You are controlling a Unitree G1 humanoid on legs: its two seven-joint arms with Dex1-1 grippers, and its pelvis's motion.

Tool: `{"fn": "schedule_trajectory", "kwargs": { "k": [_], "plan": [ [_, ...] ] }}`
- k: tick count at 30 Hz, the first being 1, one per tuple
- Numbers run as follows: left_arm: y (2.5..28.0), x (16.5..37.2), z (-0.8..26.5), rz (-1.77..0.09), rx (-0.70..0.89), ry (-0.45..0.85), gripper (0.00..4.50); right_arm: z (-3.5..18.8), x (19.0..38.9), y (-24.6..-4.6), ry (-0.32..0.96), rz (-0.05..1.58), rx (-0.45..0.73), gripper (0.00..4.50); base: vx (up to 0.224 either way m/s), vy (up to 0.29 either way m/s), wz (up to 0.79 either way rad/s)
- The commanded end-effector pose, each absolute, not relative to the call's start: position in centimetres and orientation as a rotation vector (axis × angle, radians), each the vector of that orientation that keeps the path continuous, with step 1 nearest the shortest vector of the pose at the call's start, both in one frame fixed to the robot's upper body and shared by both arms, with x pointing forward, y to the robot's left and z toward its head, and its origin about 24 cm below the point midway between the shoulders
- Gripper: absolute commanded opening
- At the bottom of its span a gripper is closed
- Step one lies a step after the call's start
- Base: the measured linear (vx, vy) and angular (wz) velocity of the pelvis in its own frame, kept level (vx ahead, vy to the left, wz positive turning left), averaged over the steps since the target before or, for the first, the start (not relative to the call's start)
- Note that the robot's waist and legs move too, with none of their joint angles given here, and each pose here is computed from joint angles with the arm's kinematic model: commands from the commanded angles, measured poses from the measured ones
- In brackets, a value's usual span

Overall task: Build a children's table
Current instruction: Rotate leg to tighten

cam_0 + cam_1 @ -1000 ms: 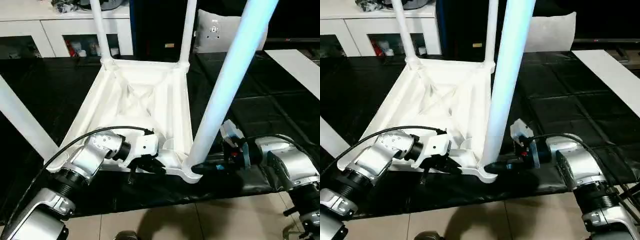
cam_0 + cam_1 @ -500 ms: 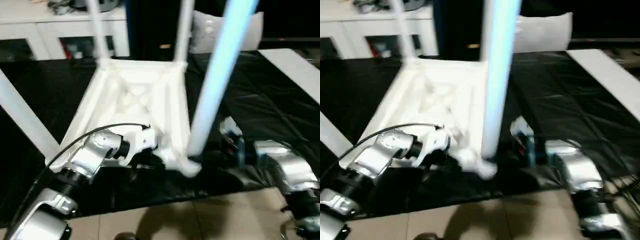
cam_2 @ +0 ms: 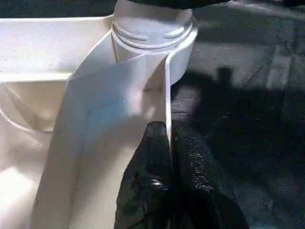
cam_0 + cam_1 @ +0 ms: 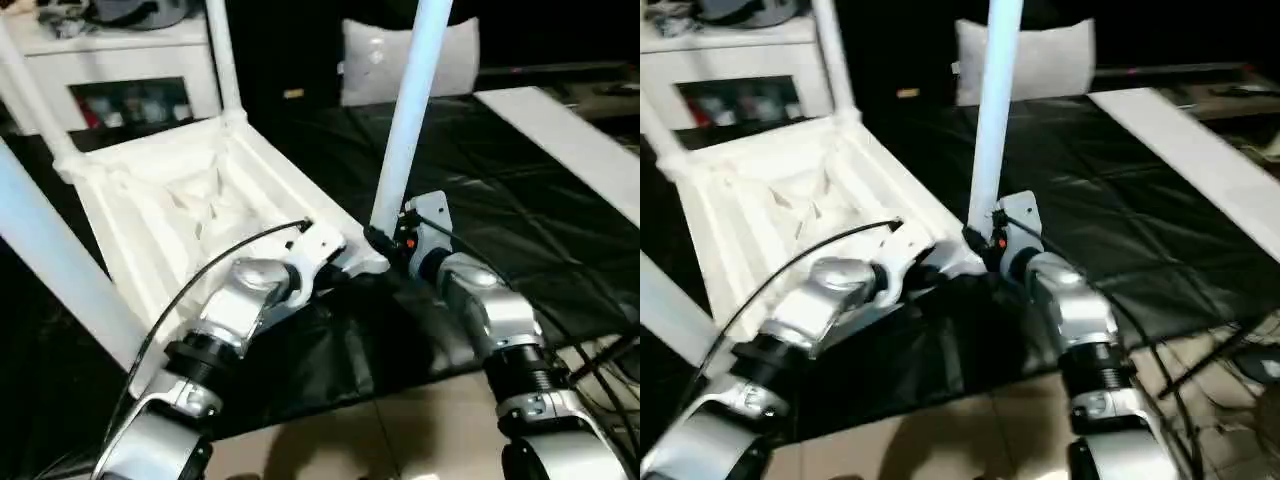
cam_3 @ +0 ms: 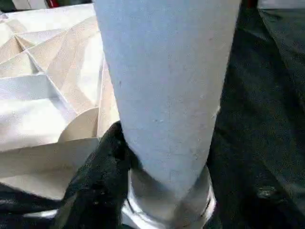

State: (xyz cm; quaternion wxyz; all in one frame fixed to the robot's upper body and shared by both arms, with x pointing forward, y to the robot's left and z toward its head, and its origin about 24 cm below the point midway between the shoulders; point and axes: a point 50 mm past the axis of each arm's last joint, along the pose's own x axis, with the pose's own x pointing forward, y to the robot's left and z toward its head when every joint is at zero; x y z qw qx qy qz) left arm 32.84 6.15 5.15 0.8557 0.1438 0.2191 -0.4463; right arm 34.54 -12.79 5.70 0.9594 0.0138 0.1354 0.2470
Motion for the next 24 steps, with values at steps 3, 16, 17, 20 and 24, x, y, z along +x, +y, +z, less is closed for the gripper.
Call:
{"fn": "schedule_trajectory", "kwargs": {
  "k": [3, 16, 17, 20, 24],
  "plan": [
    [4.6, 32.1, 6.0, -1.072, 0.318, 0.376, 0.00, 6.1, 34.5, -13.3, 0.243, 0.536, 0.048, 2.91, 0.000, 0.000, 0.00],
    [8.4, 31.1, 5.4, -1.338, 0.481, 0.375, 0.00, 7.2, 31.3, -17.9, 0.291, 0.984, -0.140, 3.97, 0.000, 0.000, 0.00],
    [8.5, 30.9, 5.4, -1.371, 0.493, 0.368, 0.00, 7.2, 30.9, -18.0, 0.295, 1.036, -0.164, 3.97, 0.000, 0.000, 0.00],
    [9.2, 30.6, 5.4, -1.446, 0.537, 0.375, 0.00, 7.4, 29.9, -18.2, 0.302, 1.164, -0.190, 3.97, 0.000, 0.000, 0.00],
    [9.8, 30.0, 5.2, -1.544, 0.590, 0.393, 0.00, 7.5, 29.1, -18.3, 0.328, 1.293, -0.212, 3.82, 0.000, 0.000, 0.00]
  ]
}}
